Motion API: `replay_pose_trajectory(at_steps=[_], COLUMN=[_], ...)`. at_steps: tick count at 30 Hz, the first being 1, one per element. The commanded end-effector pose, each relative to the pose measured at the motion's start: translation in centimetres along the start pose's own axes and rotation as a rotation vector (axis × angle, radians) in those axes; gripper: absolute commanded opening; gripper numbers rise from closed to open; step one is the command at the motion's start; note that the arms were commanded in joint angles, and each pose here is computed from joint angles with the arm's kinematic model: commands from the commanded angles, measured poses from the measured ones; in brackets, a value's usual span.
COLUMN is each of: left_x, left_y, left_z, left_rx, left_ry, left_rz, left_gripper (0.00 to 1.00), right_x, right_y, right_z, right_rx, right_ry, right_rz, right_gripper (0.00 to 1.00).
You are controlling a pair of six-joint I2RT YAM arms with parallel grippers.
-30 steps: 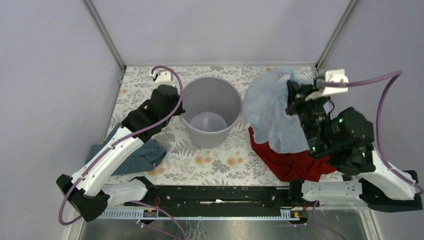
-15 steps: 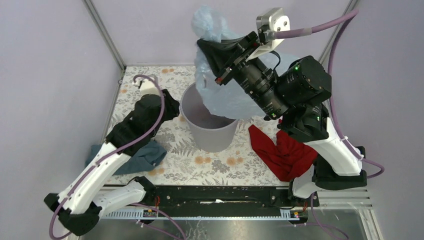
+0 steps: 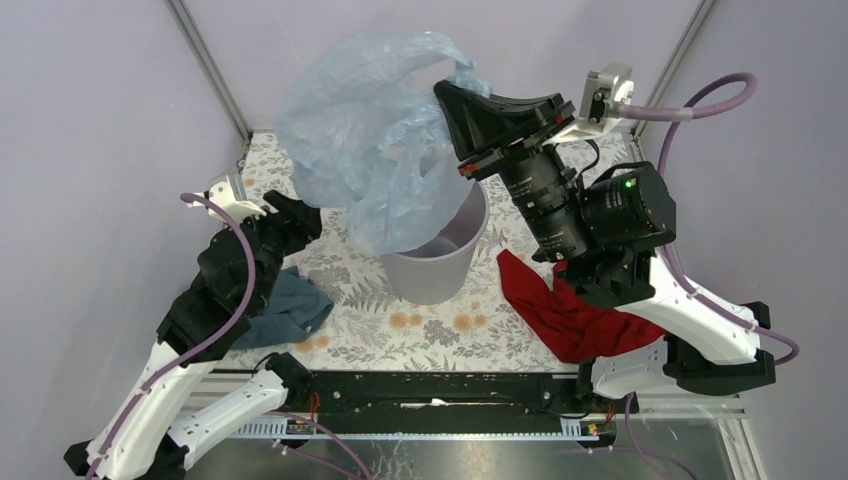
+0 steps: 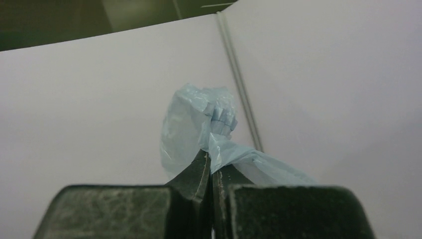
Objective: Put the trash bags into the trash bin
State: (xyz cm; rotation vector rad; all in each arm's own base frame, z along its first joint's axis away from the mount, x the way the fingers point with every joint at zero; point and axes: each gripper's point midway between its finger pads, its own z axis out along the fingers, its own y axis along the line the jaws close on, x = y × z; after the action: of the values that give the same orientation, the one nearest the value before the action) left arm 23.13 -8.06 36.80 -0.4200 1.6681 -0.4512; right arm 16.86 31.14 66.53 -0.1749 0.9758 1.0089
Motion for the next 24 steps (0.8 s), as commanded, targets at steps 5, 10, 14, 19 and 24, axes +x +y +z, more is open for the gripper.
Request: replay_pose_trajectory(at_steps=[5,10,14,19,24], left_x=[-2.9,-4.2,-5.5,-4.5,-4.2], left_y=[-0.8,-1.1,-3.4,-9.7,-14.2], left_z=[-1.0,-1.6,-2.1,-1.2,1.8], left_rx=[0.009,0.017,0.111,0.365,0.440], left_ry=[-0.033,-0.031,-0.030,0.039,0.069], left_rz=[0.024,0.096,0.137,0.167,0.156], left_gripper=[0.78,0.91,0.99,0.99,0.99], right_x=[1.4,5.0,7.4,8.5,8.9], right_y=[-8.4,-12.3,-14.6,-14.7,-13.8], right_z=[-3.8,-6.8,-9.3,-10.4,-10.8], right_rx=[0.349,0.460,0.525,0.494,0.418], right_ry=[0.014,0.126,0.216,0.287,0.340], right_rz=[-0.219,-0.330,-0.347,-0.358,-0.351], right_gripper=[0.00,0.00,0.00,0.00,0.00])
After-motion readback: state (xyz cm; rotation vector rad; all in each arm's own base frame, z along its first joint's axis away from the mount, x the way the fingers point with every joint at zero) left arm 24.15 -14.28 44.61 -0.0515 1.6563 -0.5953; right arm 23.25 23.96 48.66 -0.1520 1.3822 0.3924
